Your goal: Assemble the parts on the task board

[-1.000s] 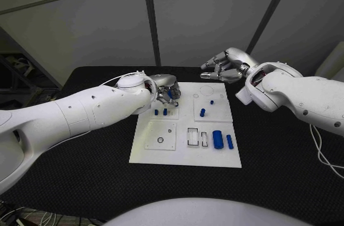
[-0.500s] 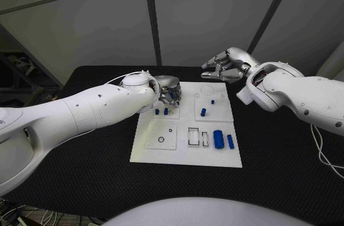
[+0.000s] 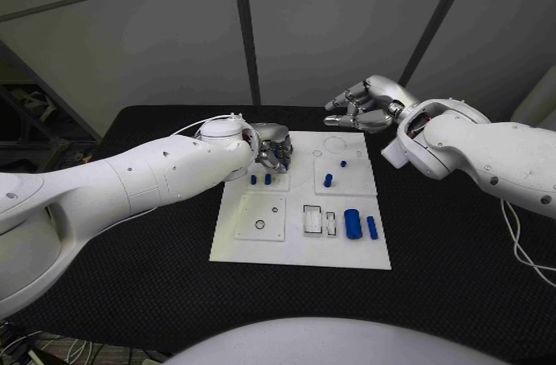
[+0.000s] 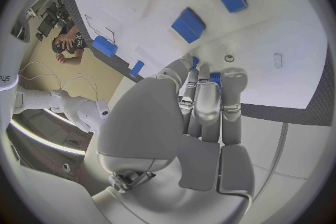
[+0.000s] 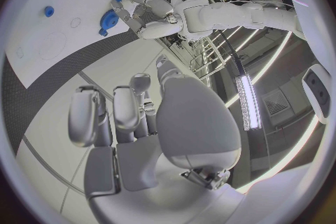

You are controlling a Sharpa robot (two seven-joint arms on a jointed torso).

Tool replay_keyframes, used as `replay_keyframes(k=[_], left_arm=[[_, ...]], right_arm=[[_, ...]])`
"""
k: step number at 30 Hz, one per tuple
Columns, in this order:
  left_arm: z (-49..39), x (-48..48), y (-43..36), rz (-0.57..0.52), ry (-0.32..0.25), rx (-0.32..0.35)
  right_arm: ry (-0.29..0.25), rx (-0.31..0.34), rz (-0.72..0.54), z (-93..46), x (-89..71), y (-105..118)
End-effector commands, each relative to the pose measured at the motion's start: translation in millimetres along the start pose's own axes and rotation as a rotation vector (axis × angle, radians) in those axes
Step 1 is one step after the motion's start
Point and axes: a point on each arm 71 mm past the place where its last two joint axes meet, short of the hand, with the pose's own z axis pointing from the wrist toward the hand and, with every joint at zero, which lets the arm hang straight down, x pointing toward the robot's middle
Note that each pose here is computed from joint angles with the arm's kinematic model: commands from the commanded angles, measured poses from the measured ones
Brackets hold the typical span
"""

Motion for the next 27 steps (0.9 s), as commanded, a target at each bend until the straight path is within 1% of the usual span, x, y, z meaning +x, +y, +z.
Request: replay_keyframes(k=[1, 8, 16, 22, 23, 27], left_arm=[[1.1, 2.0, 1.0, 0.011, 0.026, -0.018], [3.6, 2.2, 2.6, 0.013, 0.033, -0.028], [6.2, 3.4, 1.9, 0.017, 0.038, -0.023], [5.2, 0.2, 0.7, 0.015, -0.022, 0.019], [4.2, -0.7, 0.6, 0.011, -0.039, 0.029], [0.4, -2.5, 0.9, -0.001, -0.072, 0.046]], right_arm=[[-0.004, -0.012, -0.002, 0.2, -0.6, 2.0], [-0.003, -0.013, -0.001, 0.5, -0.2, 2.3], [-0.002, -0.014, -0.001, 1.0, 0.4, 2.9], [-0.002, -0.014, -0.001, 0.9, 0.3, 2.8], [-0.001, -0.014, -0.001, 0.9, 0.3, 2.8], [-0.002, -0.014, -0.001, 0.8, 0.1, 2.5]])
